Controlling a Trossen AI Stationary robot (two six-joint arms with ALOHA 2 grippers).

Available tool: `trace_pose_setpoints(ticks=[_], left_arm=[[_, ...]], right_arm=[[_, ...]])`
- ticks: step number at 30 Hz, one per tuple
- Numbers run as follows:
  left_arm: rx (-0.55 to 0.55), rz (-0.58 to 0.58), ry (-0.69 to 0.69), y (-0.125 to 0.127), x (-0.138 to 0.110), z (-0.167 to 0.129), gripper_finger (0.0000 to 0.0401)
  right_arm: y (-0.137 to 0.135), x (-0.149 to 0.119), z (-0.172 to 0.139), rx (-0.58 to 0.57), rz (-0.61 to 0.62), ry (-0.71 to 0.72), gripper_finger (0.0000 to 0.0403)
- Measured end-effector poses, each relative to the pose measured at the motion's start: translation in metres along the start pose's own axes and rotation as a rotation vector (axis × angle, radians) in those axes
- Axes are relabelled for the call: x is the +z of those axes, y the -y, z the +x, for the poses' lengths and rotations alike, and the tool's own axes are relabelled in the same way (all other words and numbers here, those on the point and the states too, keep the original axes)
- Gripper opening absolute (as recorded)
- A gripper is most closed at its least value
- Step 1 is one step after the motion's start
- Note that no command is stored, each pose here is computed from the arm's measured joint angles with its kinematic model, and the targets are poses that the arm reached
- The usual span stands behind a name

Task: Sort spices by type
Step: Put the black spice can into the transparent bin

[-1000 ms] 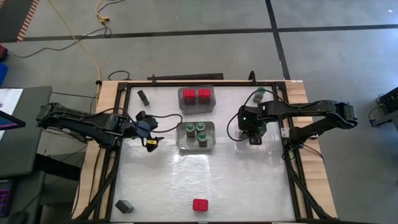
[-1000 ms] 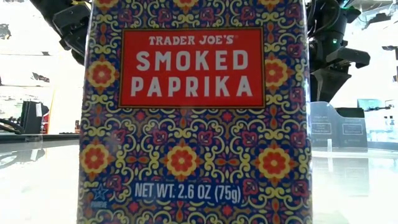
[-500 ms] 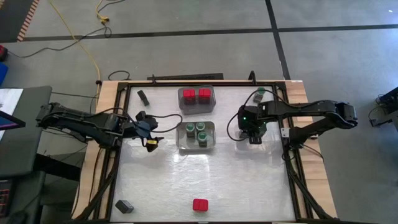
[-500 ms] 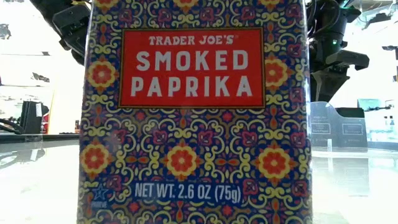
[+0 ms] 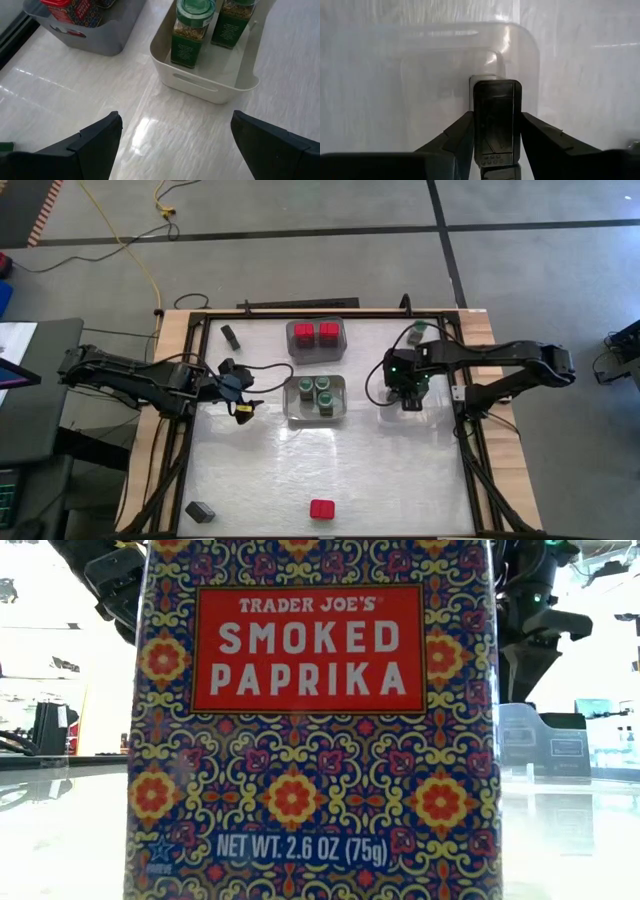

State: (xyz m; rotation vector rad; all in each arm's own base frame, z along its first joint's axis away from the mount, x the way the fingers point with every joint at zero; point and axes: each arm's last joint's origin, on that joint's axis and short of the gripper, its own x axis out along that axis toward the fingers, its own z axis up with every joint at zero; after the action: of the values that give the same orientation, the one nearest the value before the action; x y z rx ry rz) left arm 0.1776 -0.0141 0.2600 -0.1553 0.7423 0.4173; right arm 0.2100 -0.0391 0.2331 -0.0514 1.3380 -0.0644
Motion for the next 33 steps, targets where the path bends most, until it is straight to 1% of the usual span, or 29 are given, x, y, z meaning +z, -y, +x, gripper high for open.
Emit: trace_pose_setpoints(ticks=[8,14,19,24,27,33], left_arm=[[0.0,0.0,0.0,0.0,0.0,0.0,0.0359],[0.0,0.0,0.0,0.0,0.0,0.0,0.0359],[0.0,0.0,0.0,0.0,0.0,0.0,0.0359],[0.0,0.0,0.0,0.0,0.0,0.0,0.0359],[0.0,0.0,0.0,0.0,0.0,0.0,0.0359],[0.001,0.011,0.0,0.0,0.0,0.0,0.0359]], right_arm=[[0.002,0.009,-0.019,-0.006,0.002,0.033,0.0179],[0.002,0.008,-0.021,-0.007,-0.008,0.014,0.0179],[0.002,0.005,-0.013,-0.007,-0.008,0.006,0.0179],[0.001,0.002,0.001,-0.013,-0.008,0.014,0.0179],[0.001,0.001,0.002,-0.034,-0.008,0.009,0.0179],[0.001,0.001,0.002,-0.036,-0.016,0.008,0.0179]])
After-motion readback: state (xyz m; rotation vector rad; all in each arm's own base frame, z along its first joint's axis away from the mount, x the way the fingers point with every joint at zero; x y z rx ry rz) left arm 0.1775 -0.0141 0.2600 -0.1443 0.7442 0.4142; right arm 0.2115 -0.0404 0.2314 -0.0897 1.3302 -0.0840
